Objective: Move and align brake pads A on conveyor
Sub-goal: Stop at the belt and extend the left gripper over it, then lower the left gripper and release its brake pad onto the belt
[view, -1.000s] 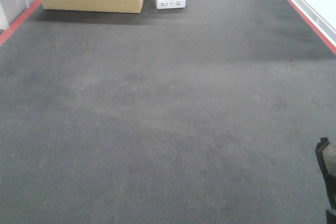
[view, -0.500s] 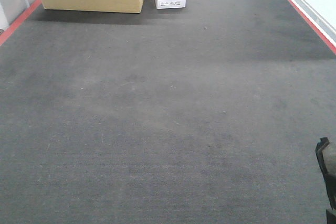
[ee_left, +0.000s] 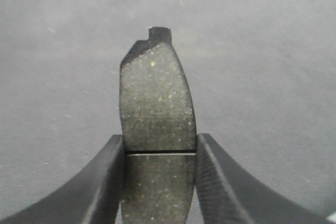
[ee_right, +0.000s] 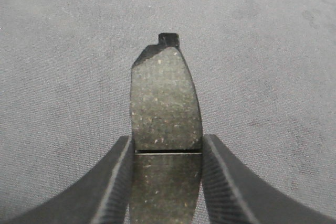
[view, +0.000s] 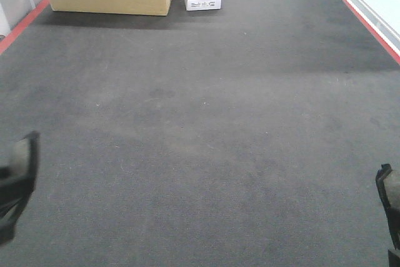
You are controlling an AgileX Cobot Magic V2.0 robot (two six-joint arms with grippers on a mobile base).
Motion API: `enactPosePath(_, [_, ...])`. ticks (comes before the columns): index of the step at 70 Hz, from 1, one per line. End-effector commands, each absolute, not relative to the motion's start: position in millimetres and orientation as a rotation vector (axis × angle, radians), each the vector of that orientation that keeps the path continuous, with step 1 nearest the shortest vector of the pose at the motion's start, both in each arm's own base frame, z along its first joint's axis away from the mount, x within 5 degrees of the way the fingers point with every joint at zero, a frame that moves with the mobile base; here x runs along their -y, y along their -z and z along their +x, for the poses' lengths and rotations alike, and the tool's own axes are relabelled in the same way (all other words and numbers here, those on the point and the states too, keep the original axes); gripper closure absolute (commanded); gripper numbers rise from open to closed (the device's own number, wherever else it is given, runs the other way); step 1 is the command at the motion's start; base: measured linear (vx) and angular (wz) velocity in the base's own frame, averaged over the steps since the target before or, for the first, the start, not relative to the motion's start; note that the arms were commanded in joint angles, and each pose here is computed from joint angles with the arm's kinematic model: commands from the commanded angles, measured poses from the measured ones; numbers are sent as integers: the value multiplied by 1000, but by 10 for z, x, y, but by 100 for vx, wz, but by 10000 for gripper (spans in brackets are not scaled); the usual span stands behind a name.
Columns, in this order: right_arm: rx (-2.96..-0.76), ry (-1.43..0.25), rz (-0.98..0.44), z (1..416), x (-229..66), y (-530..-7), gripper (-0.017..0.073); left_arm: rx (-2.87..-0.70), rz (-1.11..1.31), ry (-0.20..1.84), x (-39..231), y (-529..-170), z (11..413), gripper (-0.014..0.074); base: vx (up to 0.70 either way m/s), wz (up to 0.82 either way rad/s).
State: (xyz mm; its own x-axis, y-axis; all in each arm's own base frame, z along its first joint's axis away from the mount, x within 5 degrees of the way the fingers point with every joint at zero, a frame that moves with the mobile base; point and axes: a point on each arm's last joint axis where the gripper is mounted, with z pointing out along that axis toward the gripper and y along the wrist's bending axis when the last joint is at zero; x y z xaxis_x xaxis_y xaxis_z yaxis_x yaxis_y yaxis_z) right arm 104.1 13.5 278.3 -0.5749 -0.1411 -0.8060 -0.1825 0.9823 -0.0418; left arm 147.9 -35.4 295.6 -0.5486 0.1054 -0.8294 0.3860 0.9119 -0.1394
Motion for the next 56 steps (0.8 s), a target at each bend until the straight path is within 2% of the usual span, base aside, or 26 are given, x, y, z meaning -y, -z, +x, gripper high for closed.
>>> enactPosePath(1, [-2079,-43,-209,1091,-128,-2950,322,-2116,292,447,380,-3077,1689,425,0,0])
enactPosePath(13, [-2079,-43,-209,1091,-128,-2950,320,-2242,243,530,466,-2903,2017,419,0,0])
enactPosePath(28, [-2081,-44,-209,1090,-128,-2949,319,-2364,210,611,775,-2712,2427,407,0,0])
enactPosePath(45, [-2081,-44,-209,1090,-128,-2949,319,-2576,48,531,869,-2464,2946,403,0,0])
enactPosePath(56, [-2081,-44,-209,1090,-128,-2949,319,-2717,-16,486,881,-2297,3121,401,0,0])
